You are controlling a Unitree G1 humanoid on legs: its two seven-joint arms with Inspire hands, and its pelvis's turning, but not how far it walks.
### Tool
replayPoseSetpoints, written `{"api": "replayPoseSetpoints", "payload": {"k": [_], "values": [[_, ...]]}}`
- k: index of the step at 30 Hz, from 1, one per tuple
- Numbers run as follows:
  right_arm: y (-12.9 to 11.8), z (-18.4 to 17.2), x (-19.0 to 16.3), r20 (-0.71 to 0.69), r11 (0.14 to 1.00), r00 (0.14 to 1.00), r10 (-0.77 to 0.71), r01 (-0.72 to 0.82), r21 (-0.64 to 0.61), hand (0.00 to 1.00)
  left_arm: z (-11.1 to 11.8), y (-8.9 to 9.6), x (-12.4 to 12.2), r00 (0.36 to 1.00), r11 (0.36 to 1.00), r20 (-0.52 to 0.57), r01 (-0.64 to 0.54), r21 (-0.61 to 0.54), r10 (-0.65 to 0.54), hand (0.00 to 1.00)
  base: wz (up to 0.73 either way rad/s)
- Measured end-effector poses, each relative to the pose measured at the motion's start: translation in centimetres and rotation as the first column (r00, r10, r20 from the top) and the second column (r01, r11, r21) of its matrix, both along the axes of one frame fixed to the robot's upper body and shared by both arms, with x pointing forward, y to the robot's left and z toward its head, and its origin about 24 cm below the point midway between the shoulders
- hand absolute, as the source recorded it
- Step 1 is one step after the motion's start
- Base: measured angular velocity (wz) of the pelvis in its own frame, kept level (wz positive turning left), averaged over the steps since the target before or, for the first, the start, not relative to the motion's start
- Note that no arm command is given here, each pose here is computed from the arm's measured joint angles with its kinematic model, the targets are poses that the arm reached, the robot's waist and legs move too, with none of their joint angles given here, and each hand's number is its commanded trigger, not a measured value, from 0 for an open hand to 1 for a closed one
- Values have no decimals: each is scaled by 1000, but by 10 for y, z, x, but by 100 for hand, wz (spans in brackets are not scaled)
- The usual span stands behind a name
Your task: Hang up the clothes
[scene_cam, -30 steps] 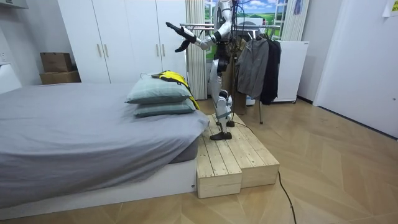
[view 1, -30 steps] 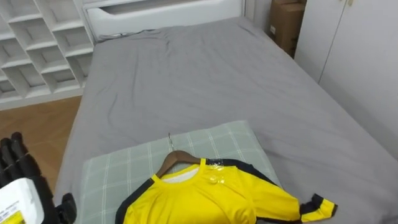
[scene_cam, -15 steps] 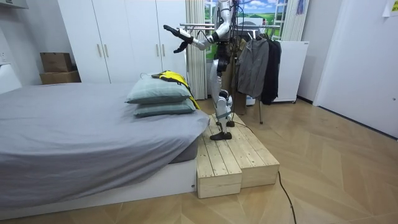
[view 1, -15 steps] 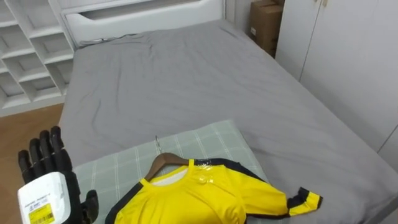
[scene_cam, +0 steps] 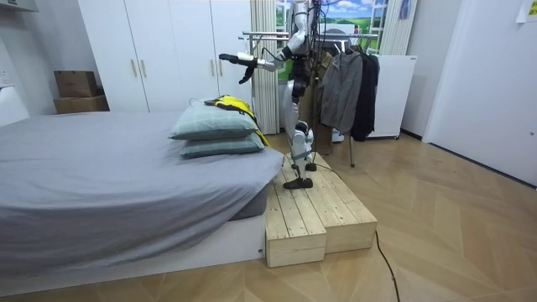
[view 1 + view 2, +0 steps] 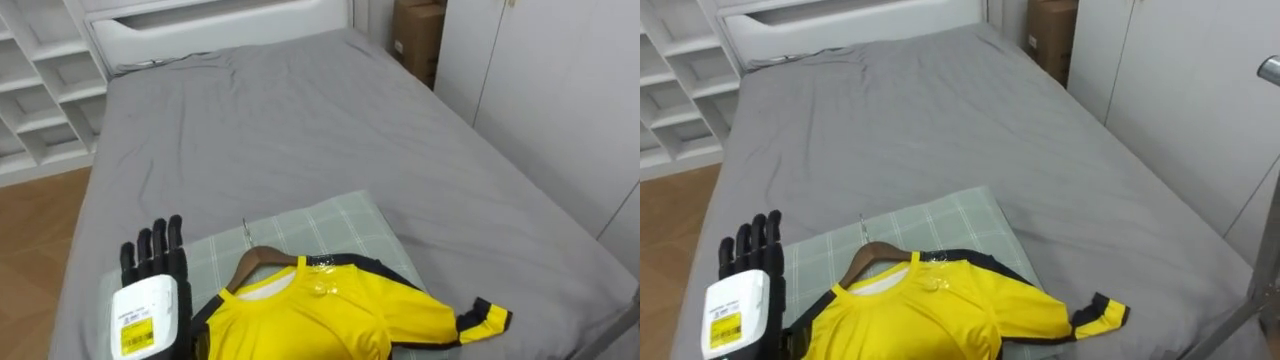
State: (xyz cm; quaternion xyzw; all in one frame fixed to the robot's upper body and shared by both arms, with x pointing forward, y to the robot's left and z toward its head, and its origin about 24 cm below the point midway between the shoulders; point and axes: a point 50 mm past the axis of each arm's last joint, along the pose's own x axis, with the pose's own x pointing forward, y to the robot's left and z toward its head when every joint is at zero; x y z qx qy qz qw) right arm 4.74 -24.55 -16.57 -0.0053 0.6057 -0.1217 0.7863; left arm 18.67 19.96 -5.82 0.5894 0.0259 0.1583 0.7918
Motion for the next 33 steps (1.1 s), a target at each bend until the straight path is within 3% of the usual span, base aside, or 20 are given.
{"api": "replayPoseSetpoints", "payload": {"k": [4, 12, 20, 33], "values": [[2, 0, 5, 11, 1000, 1000, 0, 0, 2, 0, -6, 1, -3, 999, 1000, -45, -4, -3, 4, 0, -16], [4, 0, 14, 8, 999, 999, 47, -47, 5, 0, -4, 0, 21, 997, 1000, -77, 11, 2, -11, 0, -15], [6, -1, 12, 7, 1000, 1000, 16, -16, 14, 0, -13, -3, 21, 987, 1000, -162, 4, -13, -6, 0, -6], [7, -1, 12, 14, 1000, 1000, -18, 18, 16, 0, -15, -3, 22, 980, 999, -197, -4, -45, -5, 0, -2]]}}
